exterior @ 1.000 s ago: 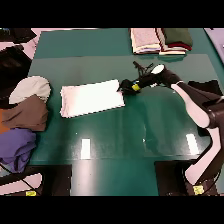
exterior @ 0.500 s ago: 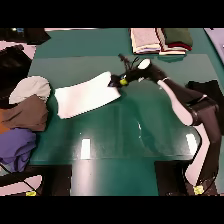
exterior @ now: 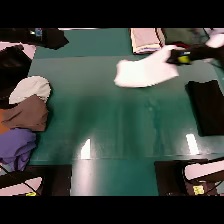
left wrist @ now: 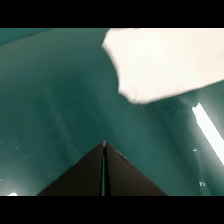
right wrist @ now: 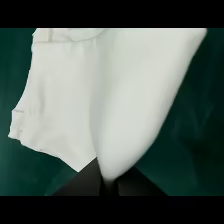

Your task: Fold the shirts.

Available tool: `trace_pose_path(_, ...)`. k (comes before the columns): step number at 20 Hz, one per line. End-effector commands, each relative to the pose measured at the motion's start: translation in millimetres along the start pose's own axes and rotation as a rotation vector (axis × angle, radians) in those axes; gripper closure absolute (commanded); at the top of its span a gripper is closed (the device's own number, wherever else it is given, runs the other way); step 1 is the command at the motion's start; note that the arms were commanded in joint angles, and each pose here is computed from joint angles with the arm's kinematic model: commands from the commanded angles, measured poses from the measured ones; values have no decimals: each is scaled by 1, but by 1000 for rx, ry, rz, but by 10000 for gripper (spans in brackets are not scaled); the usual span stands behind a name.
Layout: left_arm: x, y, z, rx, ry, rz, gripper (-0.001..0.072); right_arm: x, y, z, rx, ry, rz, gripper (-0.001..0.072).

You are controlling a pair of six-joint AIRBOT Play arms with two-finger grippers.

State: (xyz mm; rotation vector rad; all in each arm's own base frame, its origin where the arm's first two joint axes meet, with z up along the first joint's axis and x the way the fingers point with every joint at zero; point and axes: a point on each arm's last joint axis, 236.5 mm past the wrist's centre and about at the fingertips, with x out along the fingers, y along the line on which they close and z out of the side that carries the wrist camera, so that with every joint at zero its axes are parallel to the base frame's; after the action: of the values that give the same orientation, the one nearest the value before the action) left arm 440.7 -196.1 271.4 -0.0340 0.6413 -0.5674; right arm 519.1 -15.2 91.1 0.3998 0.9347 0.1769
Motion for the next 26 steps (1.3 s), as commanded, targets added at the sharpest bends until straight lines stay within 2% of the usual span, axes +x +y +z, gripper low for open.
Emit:
trace_pose_path(1, 4, -16, 2, 11, -10, -26, 686, -93, -121, 13, 201, -199, -206, 696)
trace_pose_path(4, 6, -31, 12, 18, -56, -48, 686, -142, -185, 2, 320, -283, -302, 696)
trace_pose_path(7, 7, -46, 21, 35, -94, -70, 686, -161, -206, 1, 394, -328, -299, 696)
trace_pose_path(9, 8, -50, 21, 34, -97, -80, 686, -168, -202, 12, 411, -376, -267, 696)
trace_pose_path(17, 8, -49, 18, 37, -85, -78, 686, -228, -139, 71, 224, -462, -245, 696)
trace_pose_path(21, 8, -49, 13, 40, -62, -79, 686, -250, -145, 53, 210, -417, -320, 696)
trace_pose_path(26, 8, -49, 12, 41, -58, -78, 685, -262, -164, 1, 313, -383, -363, 696)
